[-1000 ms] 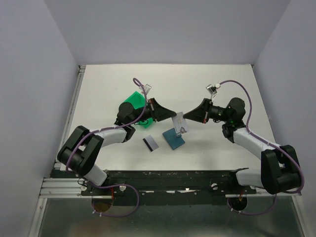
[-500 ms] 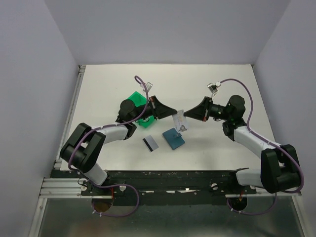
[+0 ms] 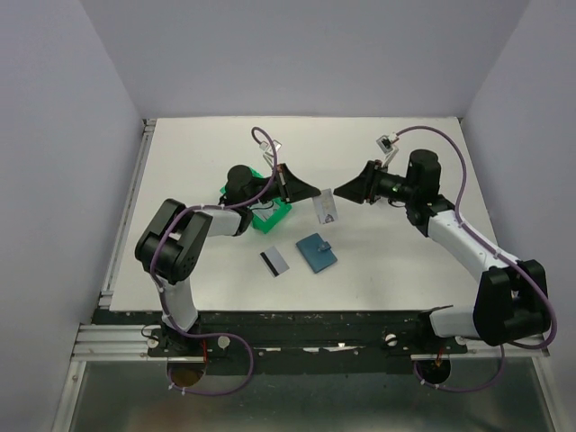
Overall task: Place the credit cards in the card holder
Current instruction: Adjust the card holder.
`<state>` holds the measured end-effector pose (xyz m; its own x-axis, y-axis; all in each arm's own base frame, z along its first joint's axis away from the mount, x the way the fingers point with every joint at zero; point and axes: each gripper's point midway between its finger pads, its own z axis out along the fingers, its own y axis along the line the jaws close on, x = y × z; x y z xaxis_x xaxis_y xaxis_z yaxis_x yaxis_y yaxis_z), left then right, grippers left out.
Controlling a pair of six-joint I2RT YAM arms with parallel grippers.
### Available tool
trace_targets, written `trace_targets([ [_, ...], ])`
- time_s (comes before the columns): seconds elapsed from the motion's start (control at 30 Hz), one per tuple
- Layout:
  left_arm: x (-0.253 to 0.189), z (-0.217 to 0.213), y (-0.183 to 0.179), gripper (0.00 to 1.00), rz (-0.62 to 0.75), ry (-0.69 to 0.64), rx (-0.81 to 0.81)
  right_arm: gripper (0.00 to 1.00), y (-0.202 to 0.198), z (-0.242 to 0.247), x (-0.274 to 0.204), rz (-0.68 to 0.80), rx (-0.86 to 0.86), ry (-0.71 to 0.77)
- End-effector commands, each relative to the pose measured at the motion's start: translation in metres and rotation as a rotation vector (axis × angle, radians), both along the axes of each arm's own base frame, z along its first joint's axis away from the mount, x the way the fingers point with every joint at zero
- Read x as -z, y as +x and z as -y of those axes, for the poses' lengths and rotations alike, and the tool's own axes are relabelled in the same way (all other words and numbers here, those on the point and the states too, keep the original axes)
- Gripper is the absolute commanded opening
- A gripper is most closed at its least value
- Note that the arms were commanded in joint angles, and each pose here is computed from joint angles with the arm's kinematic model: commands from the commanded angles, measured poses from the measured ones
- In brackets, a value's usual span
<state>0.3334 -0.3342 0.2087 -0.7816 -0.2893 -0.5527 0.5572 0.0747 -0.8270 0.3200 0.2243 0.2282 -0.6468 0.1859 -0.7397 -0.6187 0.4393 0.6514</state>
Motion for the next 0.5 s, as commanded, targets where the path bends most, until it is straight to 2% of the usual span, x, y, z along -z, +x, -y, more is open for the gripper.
trace_targets([
  [0.0, -0.003, -0.002, -0.006, 0.00, 0.051, 0.002, 0.034, 0.55, 0.003, 0.007, 0.016, -0.033, 0.052, -0.067],
  [0.3, -0.011, -0.013, -0.029, 0.00, 0.050, -0.025, 0.027, 0.57, -0.014, 0.015, 0.029, -0.061, 0.081, -0.083],
  [0.47, -0.009, -0.019, -0.041, 0.00, 0.038, -0.023, 0.020, 0.68, -0.027, 0.019, 0.024, -0.049, 0.091, -0.083],
])
